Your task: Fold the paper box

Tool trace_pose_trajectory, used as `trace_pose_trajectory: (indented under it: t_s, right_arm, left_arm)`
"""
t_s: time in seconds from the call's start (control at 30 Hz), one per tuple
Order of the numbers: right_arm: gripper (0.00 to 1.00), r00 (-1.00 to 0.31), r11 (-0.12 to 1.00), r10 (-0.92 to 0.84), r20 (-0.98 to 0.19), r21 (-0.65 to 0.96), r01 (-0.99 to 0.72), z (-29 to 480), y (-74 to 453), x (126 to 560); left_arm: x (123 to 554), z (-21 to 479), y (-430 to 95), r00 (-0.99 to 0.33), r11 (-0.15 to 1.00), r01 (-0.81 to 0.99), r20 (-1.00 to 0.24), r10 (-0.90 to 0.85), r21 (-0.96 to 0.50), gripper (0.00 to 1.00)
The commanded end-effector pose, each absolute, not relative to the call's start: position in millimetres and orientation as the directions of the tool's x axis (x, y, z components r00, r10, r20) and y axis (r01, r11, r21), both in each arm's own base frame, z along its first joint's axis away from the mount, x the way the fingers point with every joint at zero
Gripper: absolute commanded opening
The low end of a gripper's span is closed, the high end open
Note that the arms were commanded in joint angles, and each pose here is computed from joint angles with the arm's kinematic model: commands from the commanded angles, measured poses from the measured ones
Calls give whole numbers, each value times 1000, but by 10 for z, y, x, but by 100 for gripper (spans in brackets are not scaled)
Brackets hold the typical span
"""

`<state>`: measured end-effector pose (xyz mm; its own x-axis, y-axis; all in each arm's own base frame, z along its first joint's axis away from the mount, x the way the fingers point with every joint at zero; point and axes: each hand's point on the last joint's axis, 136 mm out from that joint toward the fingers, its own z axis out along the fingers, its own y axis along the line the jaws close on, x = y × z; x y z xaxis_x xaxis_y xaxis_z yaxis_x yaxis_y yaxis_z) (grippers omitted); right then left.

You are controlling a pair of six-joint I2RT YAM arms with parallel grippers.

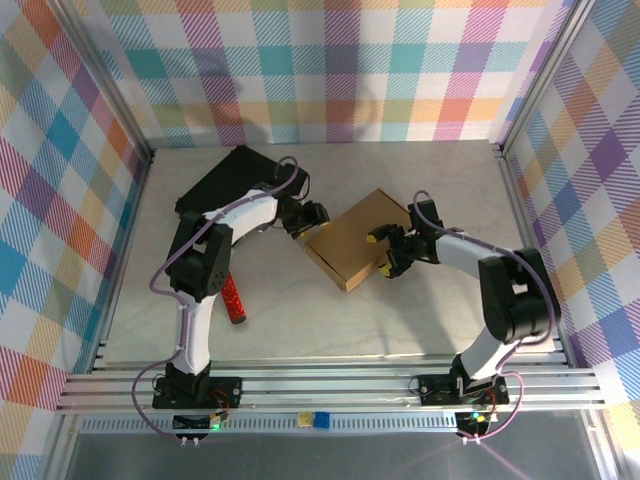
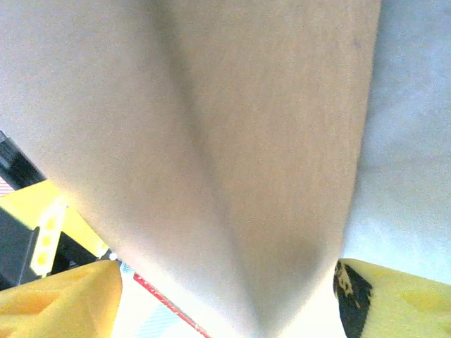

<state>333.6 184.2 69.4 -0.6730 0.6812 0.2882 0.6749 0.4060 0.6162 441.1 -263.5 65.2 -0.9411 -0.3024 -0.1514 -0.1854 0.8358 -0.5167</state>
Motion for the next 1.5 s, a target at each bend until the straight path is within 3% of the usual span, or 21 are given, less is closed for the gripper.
trace_pose_trajectory:
  t_s: [0.0,0.07,0.1,0.2,0.33,0.4,0.47,0.53,0.57,0.67,0.73,0.8,0.97,1.2,1.3,1.47]
  right_arm:
    - [82,-669,507,730,144,542,670,977,1478,3225]
    - [86,-655,541,754,52,516,664,1201,1191,3169]
    - [100,-653,556,757,5,521,648,1331,1070,3159]
    - [99,-646,631,732,-215,573,524,1895,696,3156]
    - [99,-580,789,606,-544,502,354,2543,336,2998]
    - [99,-514,803,596,-617,436,407,2586,103,2882]
    - [99,-443,770,611,-656,364,524,2395,-168,2774]
    - [99,-464,873,446,-765,258,413,2209,-191,2870]
    - [99,-448,880,412,-793,219,421,2093,-260,2856]
    - [99,-445,922,268,-854,93,376,1799,-335,2899]
    - [99,-463,947,186,-866,32,320,1624,-299,2984]
    - [99,-481,968,119,-868,-6,251,1435,-224,3076]
    - [99,-483,985,77,-872,-7,170,1052,-107,3255]
    - [99,-390,999,33,-920,39,-7,1147,111,3688]
    - [99,-376,997,48,-926,68,-41,1165,134,3878]
    - [99,-351,994,56,-935,87,-71,977,175,3917]
  left_arm:
    - [4567,1483,-2345,-883,839,-147,-312,-350,-524,100]
    - [4590,1835,-2143,-840,849,-141,-393,-375,-508,100]
    - [4581,2013,-2045,-814,855,-132,-437,-383,-502,100]
    - [4414,2635,-1770,-704,866,-44,-600,-381,-497,100]
    - [3919,3162,-1373,-526,895,40,-771,-359,-444,100]
    - [3690,3139,-1087,-472,924,-30,-810,-348,-380,100]
    - [3466,2925,-623,-445,938,-243,-831,-334,-247,100]
    - [3193,2788,-161,-415,889,-455,-873,-255,-44,100]
    - [3117,2698,-69,-451,887,-459,-872,-188,46,100]
    - [3109,2406,-61,-558,905,-303,-825,84,297,100]
    - [3117,2180,9,-596,901,-286,-797,100,327,100]
    - [3187,1889,-43,-616,939,-224,-785,71,261,100]
    - [3429,1508,33,-566,959,-260,-822,-59,110,100]
    - [3818,1171,105,-487,965,-243,-873,-33,99,100]
    - [3923,1085,104,-432,976,-216,-899,-76,22,100]
    - [3971,860,-50,-374,993,-113,-925,-68,-27,100]
